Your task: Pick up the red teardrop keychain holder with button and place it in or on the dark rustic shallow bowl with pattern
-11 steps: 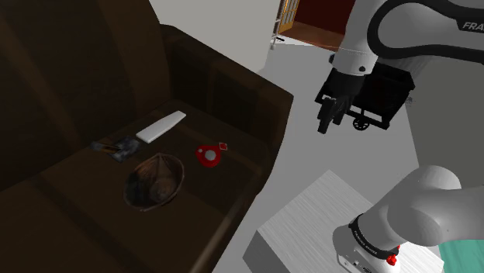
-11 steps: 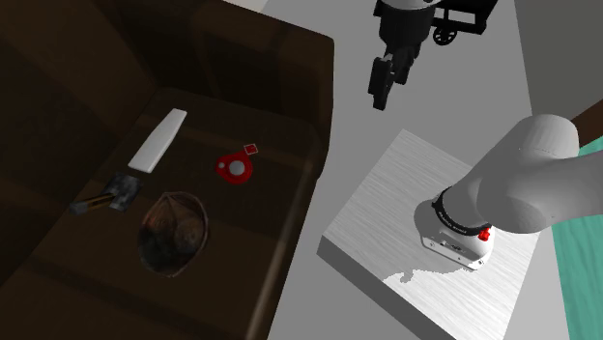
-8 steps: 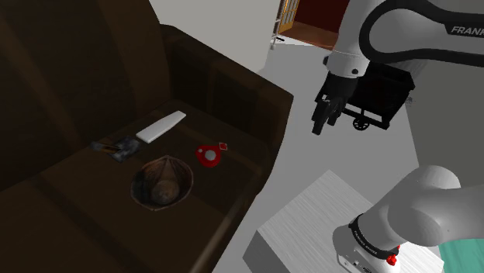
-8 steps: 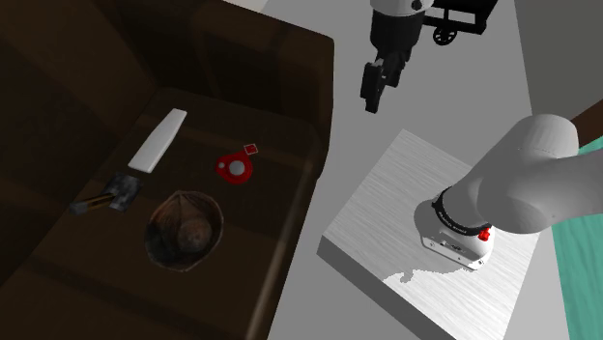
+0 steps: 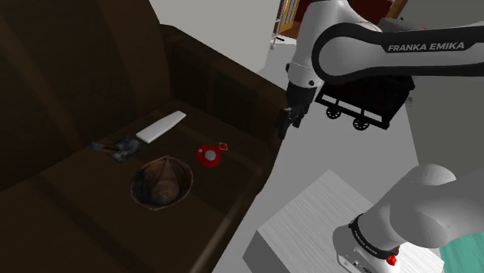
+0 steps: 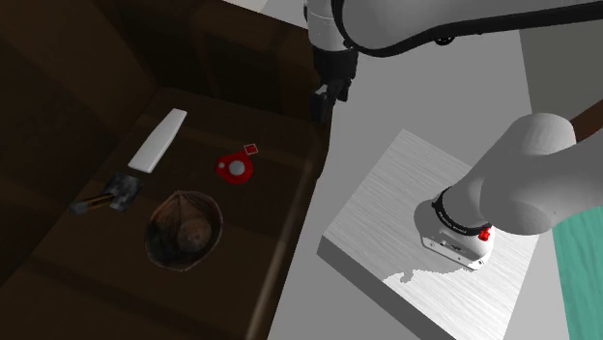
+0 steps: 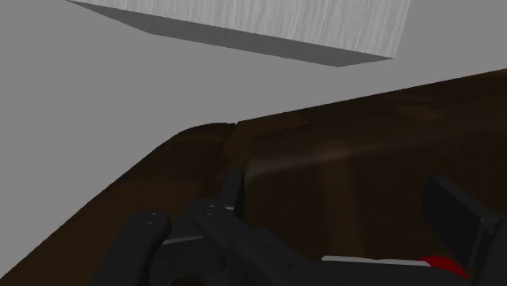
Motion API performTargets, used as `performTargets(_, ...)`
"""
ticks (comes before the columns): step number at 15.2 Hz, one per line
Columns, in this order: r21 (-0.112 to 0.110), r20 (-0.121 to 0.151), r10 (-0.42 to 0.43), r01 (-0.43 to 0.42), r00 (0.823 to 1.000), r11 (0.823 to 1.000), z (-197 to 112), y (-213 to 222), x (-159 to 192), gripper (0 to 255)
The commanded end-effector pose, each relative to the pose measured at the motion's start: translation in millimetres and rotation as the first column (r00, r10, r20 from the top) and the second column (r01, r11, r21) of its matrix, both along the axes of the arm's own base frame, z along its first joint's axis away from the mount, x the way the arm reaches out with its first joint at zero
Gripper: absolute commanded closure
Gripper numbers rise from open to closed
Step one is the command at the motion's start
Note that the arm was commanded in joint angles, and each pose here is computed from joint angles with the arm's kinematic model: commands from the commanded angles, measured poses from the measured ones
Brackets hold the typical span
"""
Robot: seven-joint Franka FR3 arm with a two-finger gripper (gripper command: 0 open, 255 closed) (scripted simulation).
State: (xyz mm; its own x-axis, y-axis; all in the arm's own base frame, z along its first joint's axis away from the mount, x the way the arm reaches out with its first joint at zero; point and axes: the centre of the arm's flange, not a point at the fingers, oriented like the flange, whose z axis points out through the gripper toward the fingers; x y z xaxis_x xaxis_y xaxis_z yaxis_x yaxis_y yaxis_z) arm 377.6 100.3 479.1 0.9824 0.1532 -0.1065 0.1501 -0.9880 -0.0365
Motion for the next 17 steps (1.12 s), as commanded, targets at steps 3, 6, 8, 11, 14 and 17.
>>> performTargets(3, -0.013, 0.037, 0.055, -0.055, 0.998, 0.998, -21.0, 37.0, 28.7, 0)
performTargets(6, -0.025, 0.063, 0.096, -0.095, 0.993, 0.995, -36.2, 65.3, 49.7, 0)
performTargets(8, -0.033, 0.08, 0.124, -0.122, 0.989, 0.992, -46.2, 84.6, 63.2, 0)
performTargets(11, -0.047, 0.105, 0.165, -0.161, 0.981, 0.986, -60.9, 114.1, 82.9, 0)
performTargets(14, -0.061, 0.129, 0.206, -0.199, 0.97, 0.978, -75.5, 144.2, 101.8, 0)
performTargets(17, -0.077, 0.153, 0.246, -0.237, 0.957, 0.968, -89.9, 174.9, 119.8, 0)
